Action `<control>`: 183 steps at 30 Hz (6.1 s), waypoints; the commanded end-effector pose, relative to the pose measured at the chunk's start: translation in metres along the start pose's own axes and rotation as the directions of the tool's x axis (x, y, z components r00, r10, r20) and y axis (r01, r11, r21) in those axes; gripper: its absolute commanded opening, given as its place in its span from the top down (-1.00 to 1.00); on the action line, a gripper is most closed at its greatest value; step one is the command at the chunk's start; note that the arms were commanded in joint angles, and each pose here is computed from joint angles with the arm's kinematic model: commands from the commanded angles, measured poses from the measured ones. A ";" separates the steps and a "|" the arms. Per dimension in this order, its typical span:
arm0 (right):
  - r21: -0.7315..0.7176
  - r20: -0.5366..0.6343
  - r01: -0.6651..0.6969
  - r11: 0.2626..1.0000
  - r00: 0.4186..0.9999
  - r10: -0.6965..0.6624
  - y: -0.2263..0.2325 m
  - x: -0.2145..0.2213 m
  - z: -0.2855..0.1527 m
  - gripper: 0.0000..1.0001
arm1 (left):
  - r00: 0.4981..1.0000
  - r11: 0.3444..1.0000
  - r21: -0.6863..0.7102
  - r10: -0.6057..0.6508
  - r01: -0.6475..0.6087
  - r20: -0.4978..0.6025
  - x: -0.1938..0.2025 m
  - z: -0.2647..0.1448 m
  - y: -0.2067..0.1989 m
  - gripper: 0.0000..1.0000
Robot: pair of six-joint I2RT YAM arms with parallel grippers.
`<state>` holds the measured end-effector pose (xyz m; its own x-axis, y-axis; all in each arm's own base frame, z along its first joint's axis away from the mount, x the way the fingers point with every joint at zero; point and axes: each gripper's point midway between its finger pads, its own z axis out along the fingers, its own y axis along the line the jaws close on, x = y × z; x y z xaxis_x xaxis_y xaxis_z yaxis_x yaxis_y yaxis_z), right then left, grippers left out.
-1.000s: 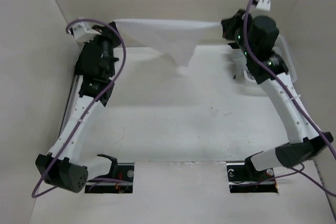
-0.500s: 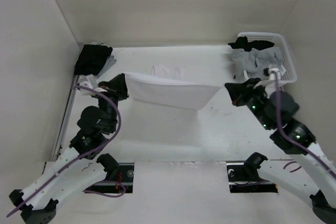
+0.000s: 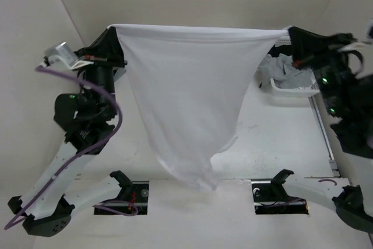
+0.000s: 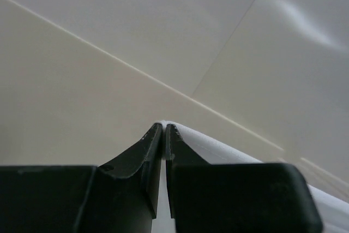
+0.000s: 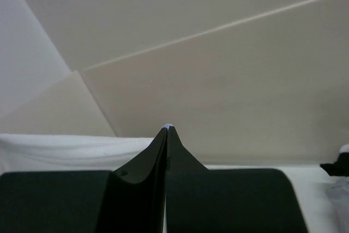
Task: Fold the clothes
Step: Flatten the tank top out, then fold the tank top
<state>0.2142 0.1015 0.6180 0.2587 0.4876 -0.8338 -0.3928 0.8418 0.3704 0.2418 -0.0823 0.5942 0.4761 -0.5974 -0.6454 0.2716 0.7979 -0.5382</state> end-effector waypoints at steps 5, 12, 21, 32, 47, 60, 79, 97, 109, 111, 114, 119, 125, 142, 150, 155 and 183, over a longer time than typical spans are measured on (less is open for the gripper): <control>0.026 -0.227 0.034 0.999 0.973 -0.027 -0.039 0.113 0.089 1.00 | 0.983 0.983 -0.097 0.141 -0.153 -0.116 0.089 0.042 0.049 0.98; 0.078 -0.276 0.058 0.995 0.961 -0.034 -0.069 0.142 0.169 1.00 | 0.976 0.974 -0.164 0.124 -0.154 -0.180 0.124 0.099 0.095 0.98; 0.097 -0.212 0.076 0.992 0.976 -0.054 -0.068 0.102 0.208 1.00 | 0.985 0.977 -0.147 0.136 -0.151 -0.105 0.083 0.143 0.085 0.98; 0.079 -0.223 0.055 0.995 0.974 -0.036 -0.056 0.112 0.129 1.00 | 0.989 0.985 -0.134 0.093 -0.108 -0.112 0.099 0.061 0.091 0.99; 0.249 -0.675 -0.093 0.964 0.697 0.241 -0.102 0.401 -0.157 1.00 | 0.843 0.962 -0.240 -0.017 -0.133 -0.537 0.219 -0.223 0.190 0.94; 0.201 -0.775 -0.144 0.969 0.582 0.248 -0.056 0.412 -0.211 1.00 | 0.816 0.888 -0.447 -0.174 -0.113 -0.551 0.229 -0.263 0.221 0.93; 0.184 -0.672 -0.092 0.979 0.715 0.193 -0.117 0.431 0.091 1.00 | 0.917 0.840 -0.514 -0.055 -0.171 -0.396 0.264 -0.035 0.269 0.92; 0.297 -0.667 -0.073 0.952 0.697 0.261 -0.199 0.515 0.195 0.02 | 0.880 0.774 -0.586 -0.080 -0.241 -0.469 0.369 0.042 0.364 0.15; 0.341 -0.699 -0.063 0.938 0.651 0.298 -0.154 0.527 0.019 0.84 | 0.746 0.807 -0.507 -0.131 -0.303 -0.653 0.369 -0.164 0.300 0.07; 0.376 -0.677 -0.061 0.925 0.664 0.319 -0.157 0.525 -0.004 0.49 | 0.731 0.783 -0.533 -0.153 -0.320 -0.665 0.361 -0.194 0.311 0.07; 0.403 -0.691 -0.070 0.913 0.630 0.353 -0.159 0.532 -0.027 0.16 | 0.720 0.764 -0.571 -0.212 -0.299 -0.661 0.358 -0.219 0.321 0.06; 0.419 -0.729 -0.103 0.902 0.554 0.402 -0.159 0.557 -0.058 0.04 | 0.681 0.760 -0.596 -0.294 -0.259 -0.671 0.367 -0.227 0.333 0.02; 0.440 -0.743 -0.129 0.889 0.504 0.441 -0.159 0.579 -0.066 0.07 | 0.657 0.746 -0.626 -0.356 -0.228 -0.664 0.377 -0.232 0.344 0.09; 0.460 -0.752 -0.152 0.875 0.457 0.475 -0.157 0.595 -0.070 0.23 | 0.671 0.747 -0.628 -0.353 -0.218 -0.653 0.390 -0.218 0.351 0.62; 0.455 -0.753 -0.173 0.873 0.448 0.481 -0.153 0.594 -0.068 0.62 | 0.700 0.742 -0.636 -0.339 -0.212 -0.629 0.385 -0.213 0.354 0.79; 0.453 -0.737 -0.188 0.872 0.471 0.485 -0.150 0.586 -0.065 0.92 | 0.733 0.758 -0.626 -0.319 -0.184 -0.601 0.374 -0.204 0.348 0.98; 0.115 -0.553 -0.233 0.966 0.792 0.257 -0.034 0.270 -0.146 0.97 | 0.849 0.947 -0.243 -0.301 0.211 -0.434 0.130 -0.170 0.128 1.00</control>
<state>0.1658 0.1892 0.3393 -0.3979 0.5225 -0.7541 -0.4299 0.6200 0.6564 0.1978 -0.0762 0.3560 -0.0335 -0.8010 -0.5977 0.1955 0.5812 -0.7899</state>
